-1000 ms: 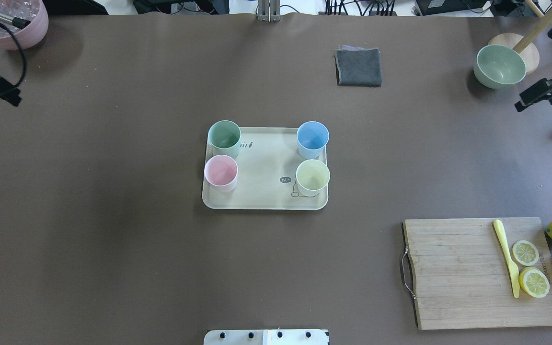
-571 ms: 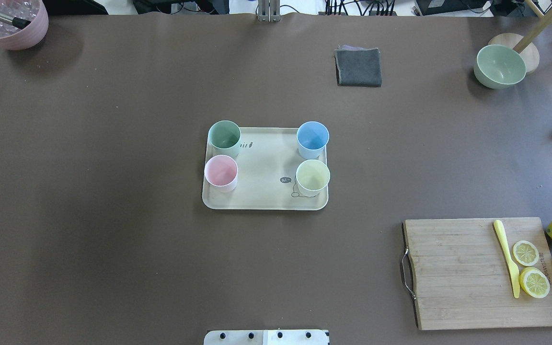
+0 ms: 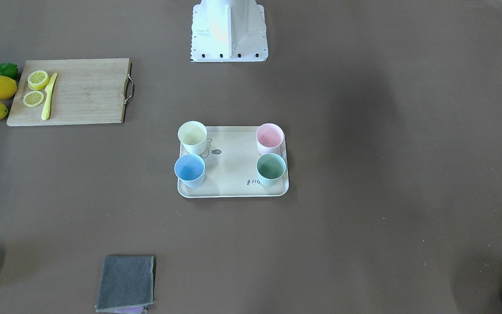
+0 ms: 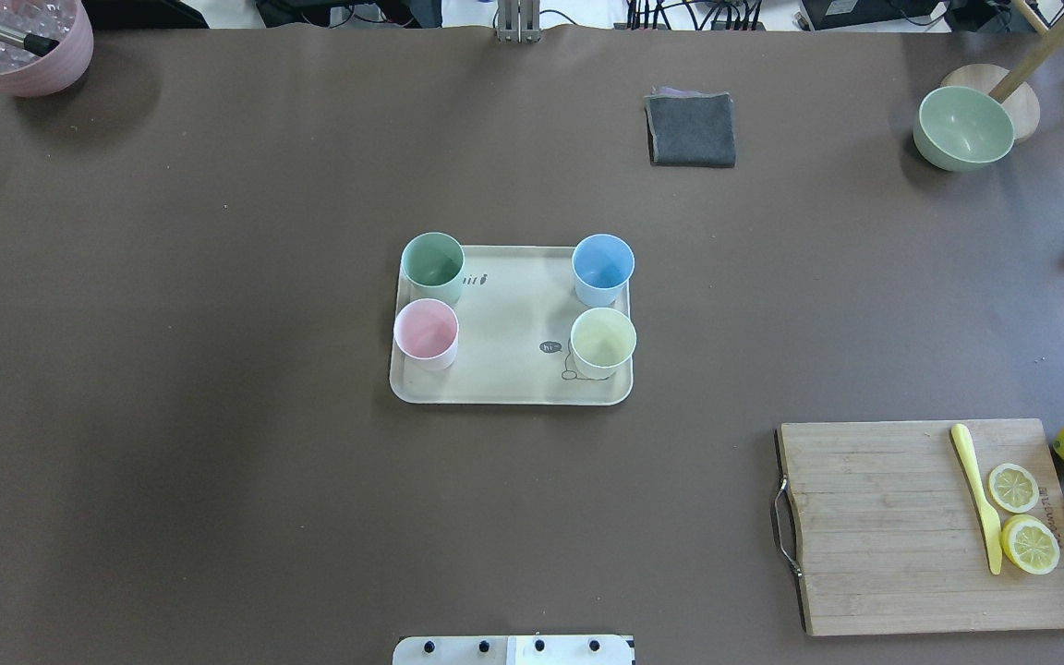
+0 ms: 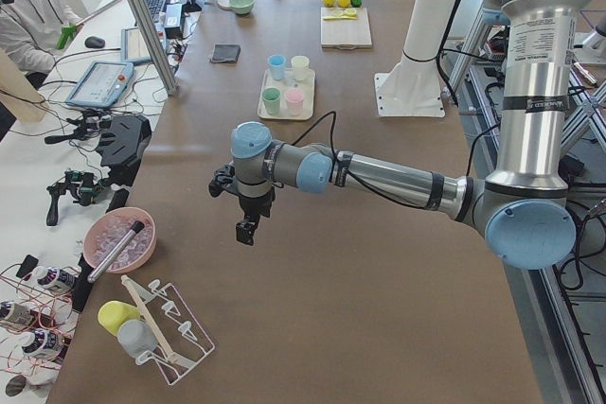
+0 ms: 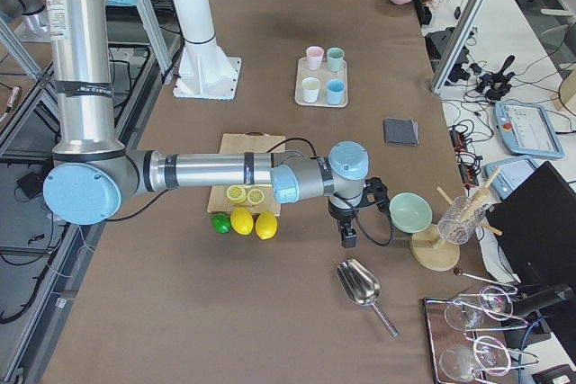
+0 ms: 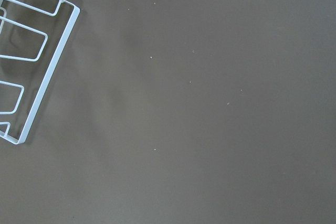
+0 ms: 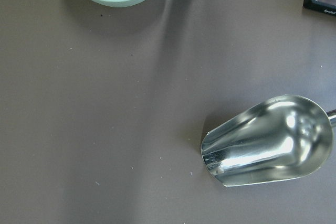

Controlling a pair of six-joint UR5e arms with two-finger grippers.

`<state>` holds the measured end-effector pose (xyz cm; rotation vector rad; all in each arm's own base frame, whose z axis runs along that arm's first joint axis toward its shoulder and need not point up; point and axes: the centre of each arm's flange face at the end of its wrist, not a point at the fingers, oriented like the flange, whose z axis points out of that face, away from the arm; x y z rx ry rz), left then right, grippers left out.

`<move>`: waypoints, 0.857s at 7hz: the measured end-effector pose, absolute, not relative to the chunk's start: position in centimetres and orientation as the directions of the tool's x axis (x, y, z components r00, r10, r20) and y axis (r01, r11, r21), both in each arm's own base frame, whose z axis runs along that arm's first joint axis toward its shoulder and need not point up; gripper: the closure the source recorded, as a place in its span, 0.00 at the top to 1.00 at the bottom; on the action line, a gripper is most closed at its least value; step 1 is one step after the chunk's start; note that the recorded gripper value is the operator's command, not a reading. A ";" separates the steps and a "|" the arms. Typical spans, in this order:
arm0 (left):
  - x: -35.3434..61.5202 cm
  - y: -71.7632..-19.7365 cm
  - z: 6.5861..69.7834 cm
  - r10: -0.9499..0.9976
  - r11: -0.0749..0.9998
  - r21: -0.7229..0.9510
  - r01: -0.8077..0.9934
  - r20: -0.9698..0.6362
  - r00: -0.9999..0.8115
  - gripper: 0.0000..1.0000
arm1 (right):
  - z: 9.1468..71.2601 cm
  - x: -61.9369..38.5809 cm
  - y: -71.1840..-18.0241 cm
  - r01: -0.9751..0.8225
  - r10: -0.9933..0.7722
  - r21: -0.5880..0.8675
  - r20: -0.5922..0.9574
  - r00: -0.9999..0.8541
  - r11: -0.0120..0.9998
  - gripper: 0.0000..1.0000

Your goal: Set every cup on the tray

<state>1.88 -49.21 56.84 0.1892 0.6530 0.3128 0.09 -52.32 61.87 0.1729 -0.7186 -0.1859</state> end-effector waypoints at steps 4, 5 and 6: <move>1.6 -47.7 57.4 0.338 0.938 0.267 -0.220 -0.566 0.752 0.98 | 61.9 0.1 -52.0 0.108 -0.227 0.220 0.645 0.730 0.970 1.00; 1.6 -47.7 57.5 0.340 0.937 0.270 -0.220 -0.565 0.752 0.98 | 61.8 0.0 -52.1 0.108 -0.228 0.221 0.647 0.728 0.969 1.00; 1.7 -47.8 57.6 0.340 0.937 0.271 -0.221 -0.566 0.751 0.98 | 61.7 0.1 -52.0 0.107 -0.227 0.220 0.647 0.728 0.970 1.00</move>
